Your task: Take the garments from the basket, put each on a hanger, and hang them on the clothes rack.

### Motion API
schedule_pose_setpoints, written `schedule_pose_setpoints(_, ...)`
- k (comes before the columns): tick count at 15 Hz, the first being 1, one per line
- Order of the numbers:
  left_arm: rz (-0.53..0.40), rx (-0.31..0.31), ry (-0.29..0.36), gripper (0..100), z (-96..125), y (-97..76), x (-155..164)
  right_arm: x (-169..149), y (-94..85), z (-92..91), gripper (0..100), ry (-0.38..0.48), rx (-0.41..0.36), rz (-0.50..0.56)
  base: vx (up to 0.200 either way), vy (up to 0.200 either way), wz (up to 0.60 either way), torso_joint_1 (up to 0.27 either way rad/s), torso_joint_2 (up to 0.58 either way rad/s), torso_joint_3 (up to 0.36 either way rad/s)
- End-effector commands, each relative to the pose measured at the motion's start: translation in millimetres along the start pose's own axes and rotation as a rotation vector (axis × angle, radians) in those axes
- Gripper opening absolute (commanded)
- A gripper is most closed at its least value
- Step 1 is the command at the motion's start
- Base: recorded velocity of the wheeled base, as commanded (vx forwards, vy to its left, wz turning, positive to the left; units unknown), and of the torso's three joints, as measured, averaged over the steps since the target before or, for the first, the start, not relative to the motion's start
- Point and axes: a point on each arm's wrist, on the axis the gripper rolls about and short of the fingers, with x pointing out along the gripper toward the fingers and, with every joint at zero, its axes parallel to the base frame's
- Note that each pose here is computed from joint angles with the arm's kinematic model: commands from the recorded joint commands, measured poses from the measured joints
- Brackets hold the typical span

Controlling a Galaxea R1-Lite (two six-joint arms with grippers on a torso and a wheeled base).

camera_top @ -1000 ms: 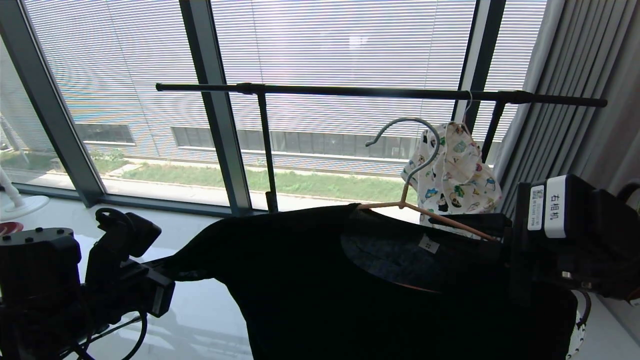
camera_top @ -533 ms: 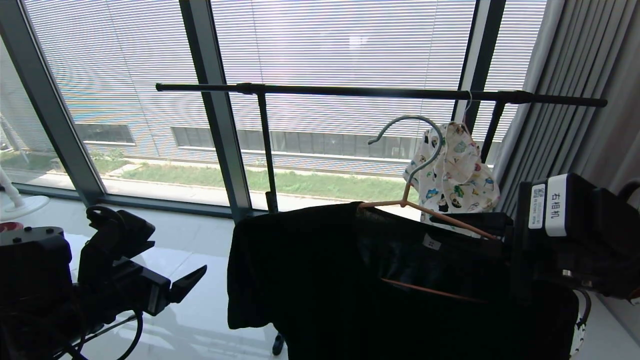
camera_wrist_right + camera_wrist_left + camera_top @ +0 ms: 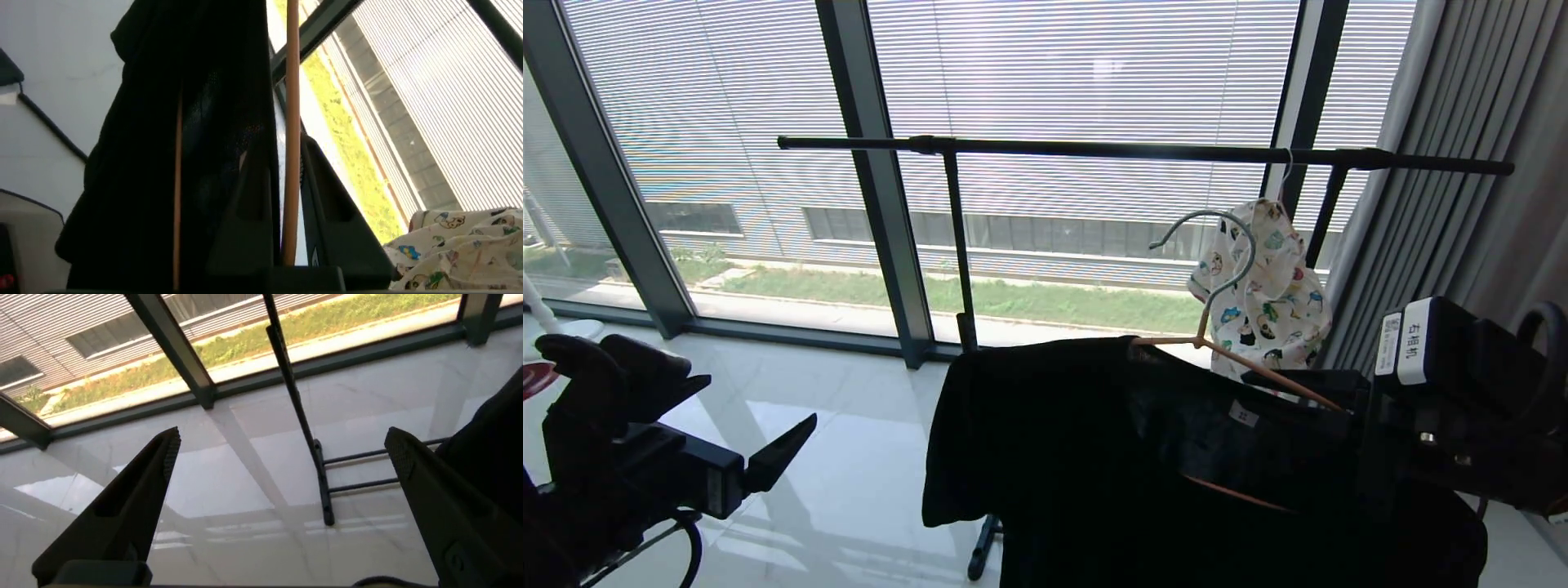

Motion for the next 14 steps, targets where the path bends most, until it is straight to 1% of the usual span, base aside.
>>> schedule_pose_setpoints(1,0.081,-0.026,-0.097,100,11,6.1,-25,-4,5.2,-8.4,0,0.041,0.041,-0.016,0.0,0.0,0.0,0.0,0.0,0.0)
schedule_pose_setpoints(2,0.098,-0.061,-0.115,100,15,8.7,-26,-4,7.0,-12.5,0,0.07,0.077,-0.039,0.0,0.0,0.0,0.0,0.0,0.0)
schedule_pose_setpoints(3,0.127,-0.099,-0.103,100,19,11.7,-25,-5,8.9,-16.8,0,0.101,0.111,-0.059,0.0,0.0,0.0,0.0,0.0,0.0)
schedule_pose_setpoints(4,0.143,-0.116,-0.091,100,21,13.3,-25,-5,10.3,-19.7,0,0.123,0.13,-0.067,0.0,0.0,0.0,0.0,0.0,0.0)
schedule_pose_setpoints(5,0.164,-0.173,-0.065,100,30,17.5,-24,-6,13.9,-27.4,0,0.201,0.18,-0.087,0.0,0.0,0.0,0.0,0.0,0.0)
schedule_pose_setpoints(6,0.164,-0.19,-0.059,100,33,18.8,-23,-7,14.7,-29.2,0,0.226,0.193,-0.094,0.0,0.0,0.0,0.0,0.0,0.0)
schedule_pose_setpoints(7,0.175,-0.271,-0.006,100,43,23.8,-20,-7,17.3,-36.3,0,0.333,0.239,-0.128,0.0,0.0,0.0,0.0,0.0,0.0)
schedule_pose_setpoints(8,0.193,-0.305,0.03,100,48,25.9,-21,-6,17.5,-40.4,0,0.387,0.296,-0.153,0.0,0.0,0.0,0.0,0.0,0.0)
schedule_pose_setpoints(9,0.205,-0.313,0.052,100,48,25.8,-20,-2,16.0,-42.6,0,0.417,0.35,-0.191,0.0,0.0,0.0,0.0,0.0,0.0)
schedule_pose_setpoints(10,0.206,-0.313,0.069,100,46,22.3,-18,4,12.8,-44.4,0,0.447,0.406,-0.26,0.0,0.0,0.0,0.0,0.0,0.0)
schedule_pose_setpoints(11,0.207,-0.31,0.082,100,44,19.3,-17,8,9.6,-44.7,0,0.46,0.438,-0.311,0.0,0.0,0.0,0.0,0.0,0.0)
schedule_pose_setpoints(12,0.218,-0.297,0.092,100,43,14.3,-17,18,1.4,-40.7,0,0.455,0.502,-0.395,0.0,0.0,0.0,0.0,0.0,0.0)
schedule_pose_setpoints(13,0.236,-0.284,0.1,100,44,10.6,-17,26,-4.6,-34.9,0,0.428,0.556,-0.428,0.0,0.0,0.0,0.0,0.0,0.0)
schedule_pose_setpoints(14,0.24,-0.28,0.107,100,44,8.9,-15,28,-7.6,-31.1,0,0.409,0.574,-0.438,0.0,0.0,0.0,0.0,0.0,0.0)
